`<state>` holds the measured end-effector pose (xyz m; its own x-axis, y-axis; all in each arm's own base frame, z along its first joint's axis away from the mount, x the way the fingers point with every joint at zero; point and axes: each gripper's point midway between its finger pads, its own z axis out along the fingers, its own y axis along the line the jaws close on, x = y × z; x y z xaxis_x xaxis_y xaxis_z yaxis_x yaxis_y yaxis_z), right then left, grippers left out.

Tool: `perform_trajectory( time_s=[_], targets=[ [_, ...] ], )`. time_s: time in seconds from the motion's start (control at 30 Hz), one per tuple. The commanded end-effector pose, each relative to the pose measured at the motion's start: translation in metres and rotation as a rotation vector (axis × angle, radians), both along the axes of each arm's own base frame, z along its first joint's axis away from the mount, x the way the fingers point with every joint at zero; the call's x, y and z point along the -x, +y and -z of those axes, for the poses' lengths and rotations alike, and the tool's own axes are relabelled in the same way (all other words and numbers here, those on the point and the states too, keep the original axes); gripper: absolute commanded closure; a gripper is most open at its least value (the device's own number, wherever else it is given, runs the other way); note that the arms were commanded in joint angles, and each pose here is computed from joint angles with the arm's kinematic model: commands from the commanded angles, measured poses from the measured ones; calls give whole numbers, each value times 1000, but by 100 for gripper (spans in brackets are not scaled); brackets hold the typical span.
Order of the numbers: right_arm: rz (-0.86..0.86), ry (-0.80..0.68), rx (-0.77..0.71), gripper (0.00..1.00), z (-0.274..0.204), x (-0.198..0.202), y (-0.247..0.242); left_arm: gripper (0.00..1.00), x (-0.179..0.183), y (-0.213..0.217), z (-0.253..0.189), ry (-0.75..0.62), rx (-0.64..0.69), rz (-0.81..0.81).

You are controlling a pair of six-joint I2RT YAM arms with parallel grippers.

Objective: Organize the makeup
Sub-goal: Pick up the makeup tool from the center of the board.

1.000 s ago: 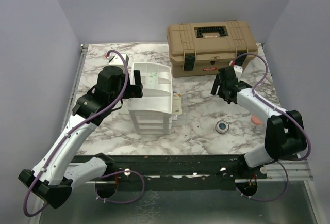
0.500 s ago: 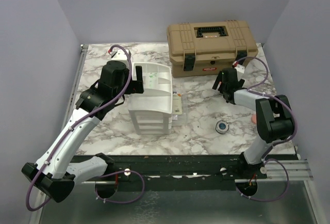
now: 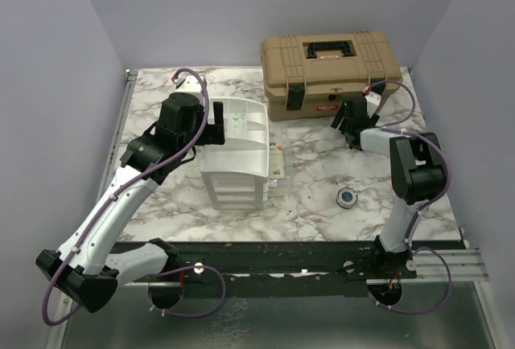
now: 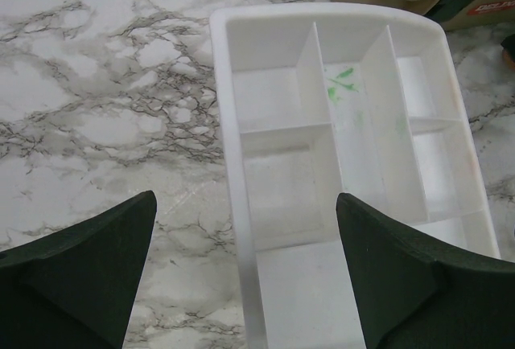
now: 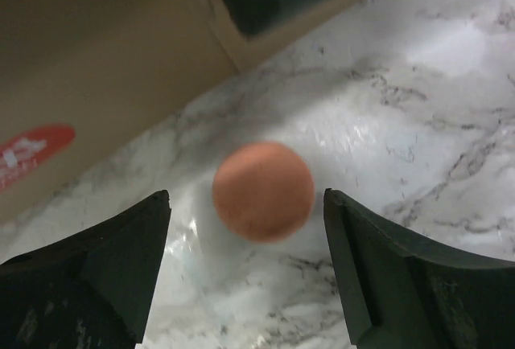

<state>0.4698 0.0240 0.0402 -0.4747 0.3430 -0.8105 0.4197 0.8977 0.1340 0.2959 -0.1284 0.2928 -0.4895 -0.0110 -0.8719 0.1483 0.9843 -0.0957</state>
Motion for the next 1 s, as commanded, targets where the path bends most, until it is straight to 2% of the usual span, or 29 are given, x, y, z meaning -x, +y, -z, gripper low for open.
perform_trajectory(
  time_s=[0.0, 0.13, 0.4, 0.67, 0.7, 0.97],
  targets=[
    [130, 44, 22, 19, 8, -8, -22, 5, -6, 3, -11, -26, -21, -16],
    [174, 109, 38, 22, 18, -6, -26, 5, -7, 3, -10, -27, -24, -15],
    [168, 254, 41, 38, 37, 9, -25, 5, -2, 6, -6, -22, -19, -21],
    [86, 334, -48, 41, 56, 31, -5, 5, 1, 6, -4, -18, -9, -18],
    [80, 347, -50, 43, 58, 32, -4, 5, 2, 6, -4, -19, -7, -17],
    [89, 401, -55, 45, 61, 52, -5, 5, 8, 10, -7, -32, 11, -24]
  ],
)
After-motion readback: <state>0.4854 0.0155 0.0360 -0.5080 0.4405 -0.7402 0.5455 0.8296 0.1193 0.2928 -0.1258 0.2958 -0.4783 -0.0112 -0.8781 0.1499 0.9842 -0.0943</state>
